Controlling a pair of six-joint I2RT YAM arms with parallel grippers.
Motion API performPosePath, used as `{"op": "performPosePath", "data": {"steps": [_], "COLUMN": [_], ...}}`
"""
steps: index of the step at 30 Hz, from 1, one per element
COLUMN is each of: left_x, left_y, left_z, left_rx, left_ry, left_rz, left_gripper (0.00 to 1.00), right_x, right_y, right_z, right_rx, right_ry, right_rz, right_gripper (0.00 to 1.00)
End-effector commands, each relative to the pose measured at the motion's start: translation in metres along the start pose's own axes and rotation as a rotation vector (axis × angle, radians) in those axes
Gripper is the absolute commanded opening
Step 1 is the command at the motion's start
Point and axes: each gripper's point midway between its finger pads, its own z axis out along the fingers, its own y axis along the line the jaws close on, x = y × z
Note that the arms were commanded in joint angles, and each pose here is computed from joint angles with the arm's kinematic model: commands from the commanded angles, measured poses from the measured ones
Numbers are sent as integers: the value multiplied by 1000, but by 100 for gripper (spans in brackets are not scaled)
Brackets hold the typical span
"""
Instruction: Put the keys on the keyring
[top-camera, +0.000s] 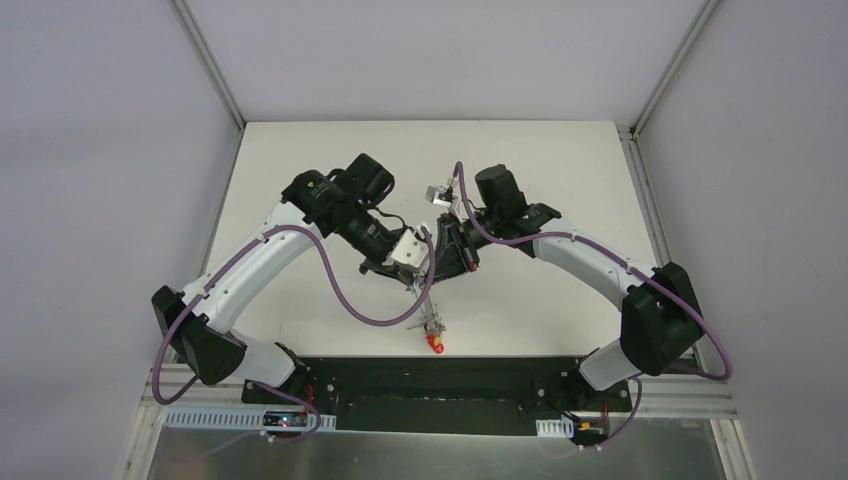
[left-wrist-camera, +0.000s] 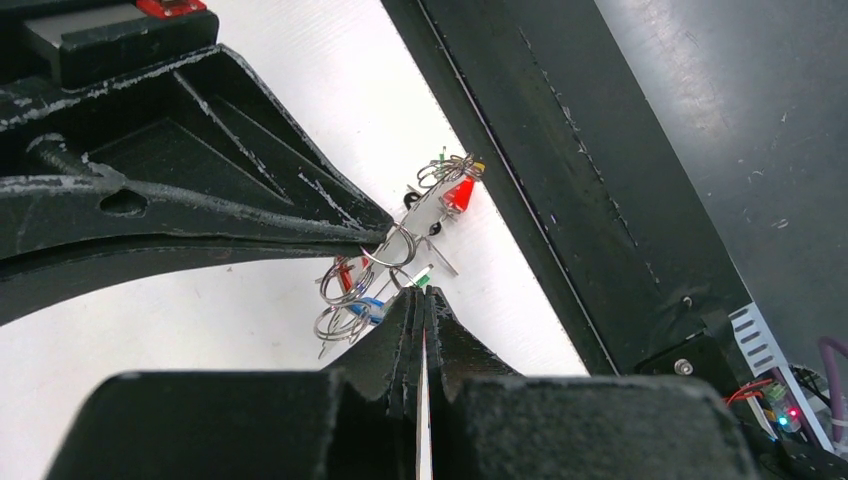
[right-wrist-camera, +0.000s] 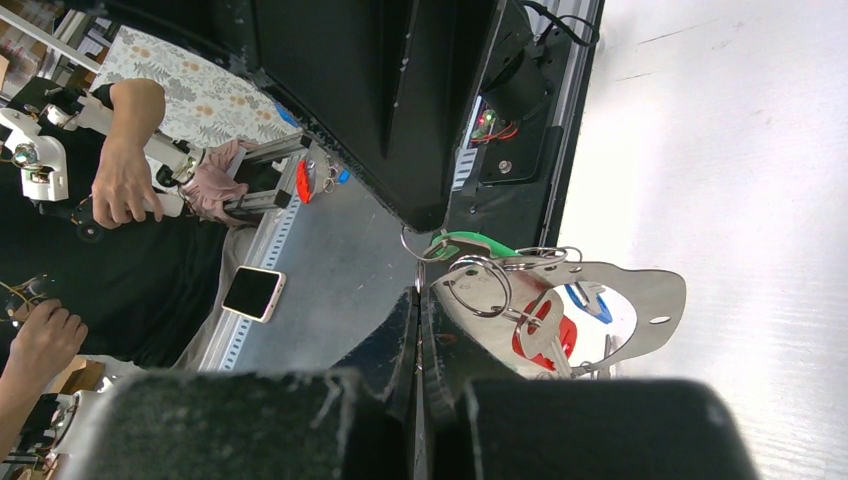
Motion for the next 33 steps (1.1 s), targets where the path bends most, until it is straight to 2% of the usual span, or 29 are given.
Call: {"op": "performPosePath", "data": {"steps": [1,8,17,24,28,33], "left_x": [-8,20,87,141,166,179], "left_y": [4,13,33,55,65,74], "left_z": [-1,-3,2,25,44,70], "left_rx": [-14,-129,-313,-356,-329,-278], "left_ry": [-8,100,308,485,592,635], "left_rz": [-12,-127,-303,-548,-664,-765], "left_gripper": [0,0,0,0,0,0], "right_x": [-8,3,10,17,18,19], "right_y": [12,1,2,5,5,7], "right_z": [-2,-35,-97,-121,-127,-130], "right_rx": [-26,88,237,324,341,351], "right_ry": [-6,-35,-131,-180,-198,-205], "right_rz": [-90,-85,-90,-102,-100,-104], "right_gripper": [0,0,0,0,0,0]}}
